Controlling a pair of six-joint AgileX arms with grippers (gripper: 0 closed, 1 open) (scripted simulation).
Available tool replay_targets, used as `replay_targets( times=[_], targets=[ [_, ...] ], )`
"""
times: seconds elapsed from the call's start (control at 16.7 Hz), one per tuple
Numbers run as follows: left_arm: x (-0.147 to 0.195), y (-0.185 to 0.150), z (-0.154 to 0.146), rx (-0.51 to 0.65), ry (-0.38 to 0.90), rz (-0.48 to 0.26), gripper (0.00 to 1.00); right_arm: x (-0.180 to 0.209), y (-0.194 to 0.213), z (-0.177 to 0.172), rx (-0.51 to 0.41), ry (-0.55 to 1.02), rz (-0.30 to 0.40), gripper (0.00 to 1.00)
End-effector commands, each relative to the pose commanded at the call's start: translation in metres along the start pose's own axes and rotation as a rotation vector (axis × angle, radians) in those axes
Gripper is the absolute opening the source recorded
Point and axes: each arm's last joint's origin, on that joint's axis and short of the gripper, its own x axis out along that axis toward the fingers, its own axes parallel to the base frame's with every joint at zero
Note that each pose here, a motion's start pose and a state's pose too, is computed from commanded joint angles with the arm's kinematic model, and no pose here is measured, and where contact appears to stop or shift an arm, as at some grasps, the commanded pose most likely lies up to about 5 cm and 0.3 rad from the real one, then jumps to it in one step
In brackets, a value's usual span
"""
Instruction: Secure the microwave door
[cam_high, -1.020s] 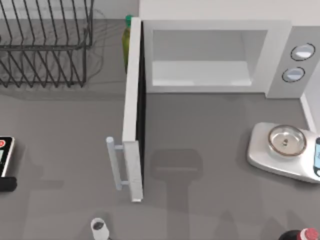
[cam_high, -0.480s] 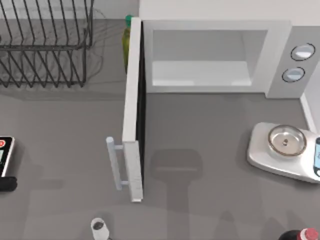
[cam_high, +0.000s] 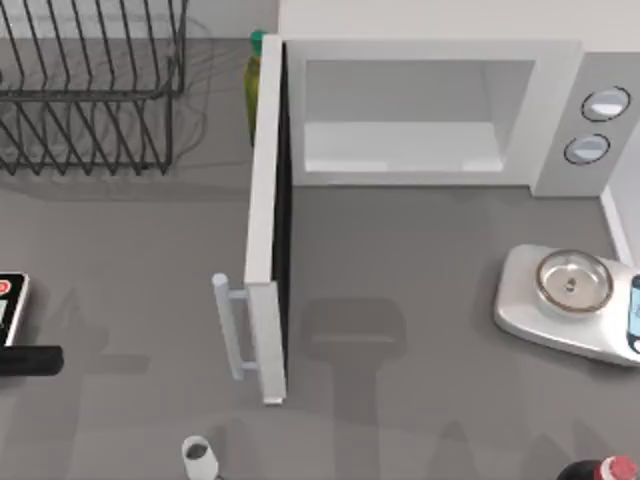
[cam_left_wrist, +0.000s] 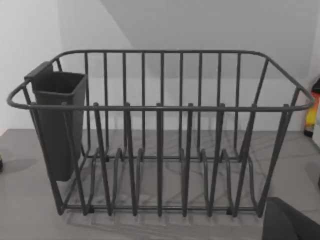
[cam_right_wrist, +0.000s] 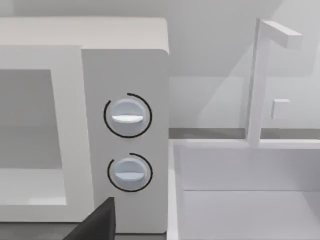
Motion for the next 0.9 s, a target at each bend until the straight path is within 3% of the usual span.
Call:
replay_targets(
  times=[0.54, 0.9],
  targets=[
    [0.001, 0.005, -0.018, 0.0, 0.003, 0.0, 0.0, 0.0, 0.0, 0.0, 0.0, 0.0, 0.0, 1.0],
    [0.003, 0.007, -0.011, 0.0, -0.003, -0.001, 0.0, 0.0, 0.0, 0.0, 0.0, 0.0, 0.0, 1.0]
  ],
)
